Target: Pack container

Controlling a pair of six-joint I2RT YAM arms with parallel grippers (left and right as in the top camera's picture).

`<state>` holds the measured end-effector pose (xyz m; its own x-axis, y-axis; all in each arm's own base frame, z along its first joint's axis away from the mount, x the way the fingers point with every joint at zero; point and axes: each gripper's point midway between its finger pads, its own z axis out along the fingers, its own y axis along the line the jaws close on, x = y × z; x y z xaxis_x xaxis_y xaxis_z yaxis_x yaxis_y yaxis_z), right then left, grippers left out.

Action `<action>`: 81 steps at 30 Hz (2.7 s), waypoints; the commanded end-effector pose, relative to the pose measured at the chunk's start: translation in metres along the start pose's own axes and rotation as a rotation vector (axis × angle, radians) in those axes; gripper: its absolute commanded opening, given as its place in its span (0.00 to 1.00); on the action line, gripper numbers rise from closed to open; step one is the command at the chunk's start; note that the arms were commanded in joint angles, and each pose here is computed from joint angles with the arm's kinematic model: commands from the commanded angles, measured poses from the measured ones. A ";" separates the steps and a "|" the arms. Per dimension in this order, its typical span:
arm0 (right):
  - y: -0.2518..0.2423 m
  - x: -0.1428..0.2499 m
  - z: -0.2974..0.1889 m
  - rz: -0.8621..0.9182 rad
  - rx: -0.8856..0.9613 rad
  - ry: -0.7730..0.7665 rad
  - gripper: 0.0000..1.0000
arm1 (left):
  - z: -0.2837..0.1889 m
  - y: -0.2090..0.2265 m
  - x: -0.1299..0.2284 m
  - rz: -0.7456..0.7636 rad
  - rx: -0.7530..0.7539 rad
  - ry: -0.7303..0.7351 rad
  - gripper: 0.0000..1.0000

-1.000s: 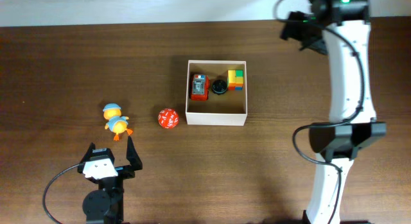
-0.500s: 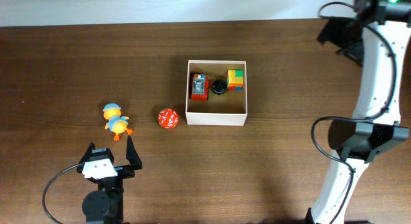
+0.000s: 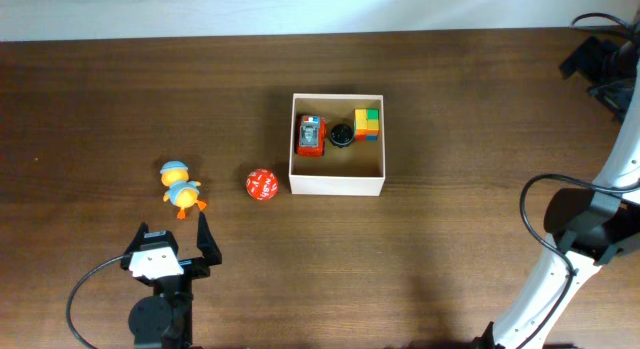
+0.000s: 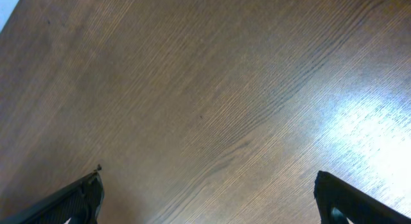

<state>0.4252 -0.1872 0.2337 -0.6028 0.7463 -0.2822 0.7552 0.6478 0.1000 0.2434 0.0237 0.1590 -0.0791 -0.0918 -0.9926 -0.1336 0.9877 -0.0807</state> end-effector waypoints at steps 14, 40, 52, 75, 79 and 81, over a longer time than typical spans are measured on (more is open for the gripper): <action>0.005 0.003 -0.003 -0.024 -0.034 0.013 0.99 | 0.002 -0.019 -0.026 -0.098 0.092 0.059 0.99; 0.005 0.003 -0.003 -0.024 -0.034 0.013 0.99 | 0.091 -0.084 -0.016 -0.142 0.286 1.097 0.99; 0.005 0.003 -0.003 -0.024 -0.034 0.013 0.99 | 0.110 -0.006 0.036 -0.287 -0.366 1.169 0.93; 0.006 0.003 -0.003 -0.025 -0.035 0.012 0.99 | 0.118 0.011 0.119 -0.298 -0.555 1.328 0.66; 0.006 0.003 -0.003 -0.025 -0.034 0.012 0.99 | 0.117 0.012 0.124 -0.293 -0.561 1.342 0.32; 0.006 0.003 -0.003 -0.025 -0.035 0.012 0.99 | 0.117 0.012 0.124 -0.287 -0.559 1.342 0.14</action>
<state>0.4267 -0.1835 0.2335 -0.6224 0.7347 -0.2699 0.7345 0.6673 0.1230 0.3434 0.0351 0.0244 -0.7777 -0.6224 -0.0888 -0.6285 0.7725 0.0907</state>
